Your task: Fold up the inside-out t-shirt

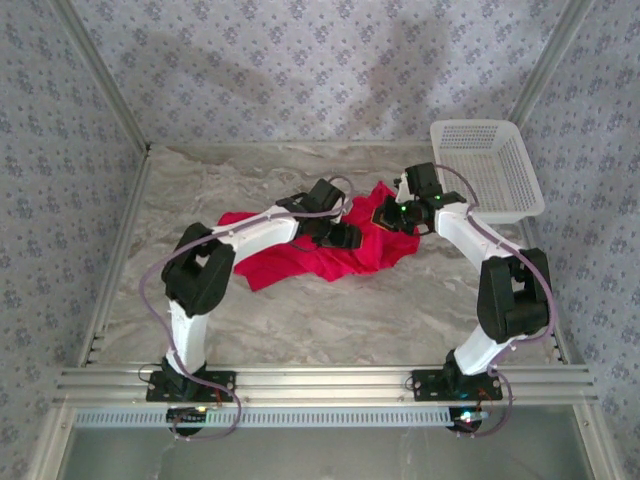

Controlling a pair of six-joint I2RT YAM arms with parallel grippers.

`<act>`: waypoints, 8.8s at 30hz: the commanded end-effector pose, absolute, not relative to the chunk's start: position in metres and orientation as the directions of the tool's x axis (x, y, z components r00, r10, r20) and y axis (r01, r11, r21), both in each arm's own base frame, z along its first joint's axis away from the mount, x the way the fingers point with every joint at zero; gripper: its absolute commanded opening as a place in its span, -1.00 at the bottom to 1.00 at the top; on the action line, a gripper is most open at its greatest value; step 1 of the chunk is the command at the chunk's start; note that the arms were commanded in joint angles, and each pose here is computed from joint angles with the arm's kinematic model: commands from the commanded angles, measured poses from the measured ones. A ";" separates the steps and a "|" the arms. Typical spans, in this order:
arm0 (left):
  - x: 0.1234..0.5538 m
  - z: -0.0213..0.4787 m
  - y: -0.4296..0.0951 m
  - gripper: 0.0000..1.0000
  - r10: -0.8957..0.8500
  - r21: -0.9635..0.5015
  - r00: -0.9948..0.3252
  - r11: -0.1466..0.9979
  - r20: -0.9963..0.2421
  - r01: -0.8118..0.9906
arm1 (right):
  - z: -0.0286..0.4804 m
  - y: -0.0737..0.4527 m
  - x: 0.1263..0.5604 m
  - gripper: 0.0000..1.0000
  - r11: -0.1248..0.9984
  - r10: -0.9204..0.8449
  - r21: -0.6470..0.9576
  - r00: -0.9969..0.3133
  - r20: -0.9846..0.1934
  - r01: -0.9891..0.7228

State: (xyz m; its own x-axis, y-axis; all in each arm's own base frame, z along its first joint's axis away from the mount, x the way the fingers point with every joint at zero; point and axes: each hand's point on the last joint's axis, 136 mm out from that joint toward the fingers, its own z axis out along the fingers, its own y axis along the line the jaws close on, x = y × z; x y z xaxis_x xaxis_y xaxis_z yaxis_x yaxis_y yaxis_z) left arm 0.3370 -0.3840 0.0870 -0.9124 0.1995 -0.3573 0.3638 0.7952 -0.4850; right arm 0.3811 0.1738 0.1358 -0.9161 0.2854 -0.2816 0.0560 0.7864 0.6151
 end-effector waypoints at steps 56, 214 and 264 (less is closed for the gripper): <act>0.396 0.185 -0.386 -0.64 -0.078 -0.619 -0.970 0.781 -0.229 0.084 | 0.130 0.176 0.354 -1.00 0.842 0.313 0.537 -0.851 -0.421 0.044; 0.347 0.038 -0.072 0.07 -0.548 -0.427 -0.822 0.788 -0.155 -0.444 | 0.175 0.084 0.377 -1.00 0.726 0.517 0.658 -0.789 -0.331 0.200; 0.317 0.554 0.044 -1.00 -0.510 -0.507 -0.078 0.860 -0.857 -0.050 | 0.619 0.009 0.331 -1.00 0.623 0.694 0.707 -0.181 -0.697 -0.335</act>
State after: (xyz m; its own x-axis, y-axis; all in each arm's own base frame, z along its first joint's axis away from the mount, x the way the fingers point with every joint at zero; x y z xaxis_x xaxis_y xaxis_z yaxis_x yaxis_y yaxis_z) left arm 0.2566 0.0306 0.6078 0.0764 -0.4780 -0.8751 0.0025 0.8777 -0.4792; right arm 0.2928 0.0266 0.6361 -0.1773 0.6609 -0.7292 -0.4014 0.6280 0.6667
